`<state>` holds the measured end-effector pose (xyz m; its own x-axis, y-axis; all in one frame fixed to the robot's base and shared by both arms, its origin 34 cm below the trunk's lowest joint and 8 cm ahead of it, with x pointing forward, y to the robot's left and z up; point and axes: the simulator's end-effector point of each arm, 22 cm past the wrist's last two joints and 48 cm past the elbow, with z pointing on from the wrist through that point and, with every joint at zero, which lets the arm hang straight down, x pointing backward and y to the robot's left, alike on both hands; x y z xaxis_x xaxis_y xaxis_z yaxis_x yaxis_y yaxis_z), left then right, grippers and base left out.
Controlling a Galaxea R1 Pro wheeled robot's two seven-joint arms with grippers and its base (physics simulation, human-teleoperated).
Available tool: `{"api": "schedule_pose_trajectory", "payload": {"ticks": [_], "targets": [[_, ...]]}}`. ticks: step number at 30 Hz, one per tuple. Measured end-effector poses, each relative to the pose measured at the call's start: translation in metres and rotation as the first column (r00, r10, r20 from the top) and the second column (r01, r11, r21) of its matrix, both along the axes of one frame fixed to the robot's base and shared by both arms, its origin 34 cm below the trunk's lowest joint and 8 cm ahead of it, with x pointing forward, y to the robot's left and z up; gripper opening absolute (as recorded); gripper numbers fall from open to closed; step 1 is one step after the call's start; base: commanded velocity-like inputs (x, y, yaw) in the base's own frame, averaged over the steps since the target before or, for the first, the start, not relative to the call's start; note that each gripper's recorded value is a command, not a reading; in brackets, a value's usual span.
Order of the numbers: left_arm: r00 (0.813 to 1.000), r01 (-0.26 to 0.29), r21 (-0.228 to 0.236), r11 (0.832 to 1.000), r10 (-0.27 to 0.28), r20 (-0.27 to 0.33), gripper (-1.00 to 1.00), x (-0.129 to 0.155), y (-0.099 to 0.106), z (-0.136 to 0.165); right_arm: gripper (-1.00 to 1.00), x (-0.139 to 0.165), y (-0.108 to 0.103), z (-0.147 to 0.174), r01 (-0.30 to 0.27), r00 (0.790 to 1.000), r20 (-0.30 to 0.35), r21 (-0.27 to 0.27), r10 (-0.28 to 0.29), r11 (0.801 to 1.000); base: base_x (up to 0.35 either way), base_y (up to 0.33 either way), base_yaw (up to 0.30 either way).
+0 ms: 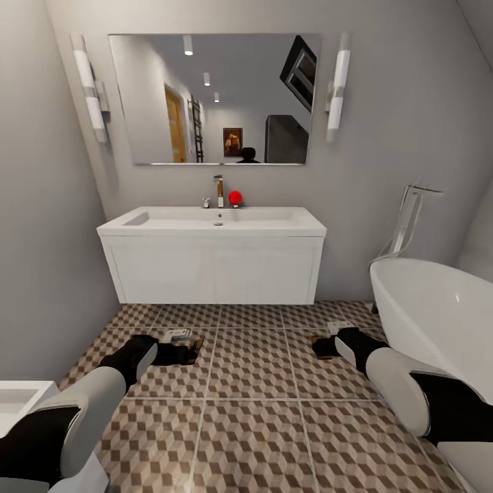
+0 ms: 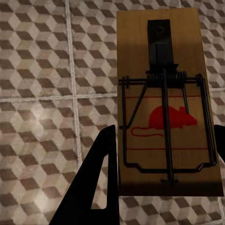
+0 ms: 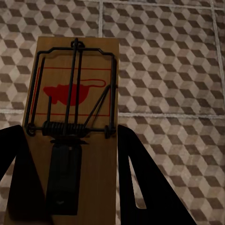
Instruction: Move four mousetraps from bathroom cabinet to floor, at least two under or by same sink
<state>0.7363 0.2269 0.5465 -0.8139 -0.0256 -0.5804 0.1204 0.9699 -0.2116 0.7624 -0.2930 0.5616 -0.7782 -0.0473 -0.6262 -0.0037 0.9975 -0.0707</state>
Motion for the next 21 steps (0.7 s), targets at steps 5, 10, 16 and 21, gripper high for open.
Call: {"api": "schedule_pose_trajectory", "payload": {"ticks": [5, 10, 16, 21], "targets": [[1.000, 0.000, 0.000, 1.000, 0.000, 0.000, -1.00, 0.000, 0.000, 0.000, -1.00, 0.000, 0.000, 0.000, 0.000, 1.000, 0.000, 0.000, 0.000, 1.000, 0.003, 0.000, 0.000], [1.000, 0.000, 0.000, 1.000, 0.000, -0.004, -1.00, 0.000, 0.000, -0.002, -1.00, 0.000, 0.000, -0.002, -0.001, 1.000, -0.005, -0.003, 0.001, 1.000, 0.000, 0.000, 0.000], [1.000, 0.000, 0.000, 1.000, 0.000, -0.012, -1.00, -0.001, 0.000, -0.007, -1.00, -0.001, -0.002, -0.007, 0.002, 1.000, -0.014, -0.007, -0.002, 1.000, 0.000, 0.000, 0.000], [1.000, 0.000, 0.000, 1.000, 0.000, -0.020, -1.00, -0.002, 0.000, -0.012, -1.00, -0.001, -0.002, -0.012, 0.003, 1.000, -0.020, -0.008, -0.003, 1.000, 0.000, 0.000, 0.000]]}}
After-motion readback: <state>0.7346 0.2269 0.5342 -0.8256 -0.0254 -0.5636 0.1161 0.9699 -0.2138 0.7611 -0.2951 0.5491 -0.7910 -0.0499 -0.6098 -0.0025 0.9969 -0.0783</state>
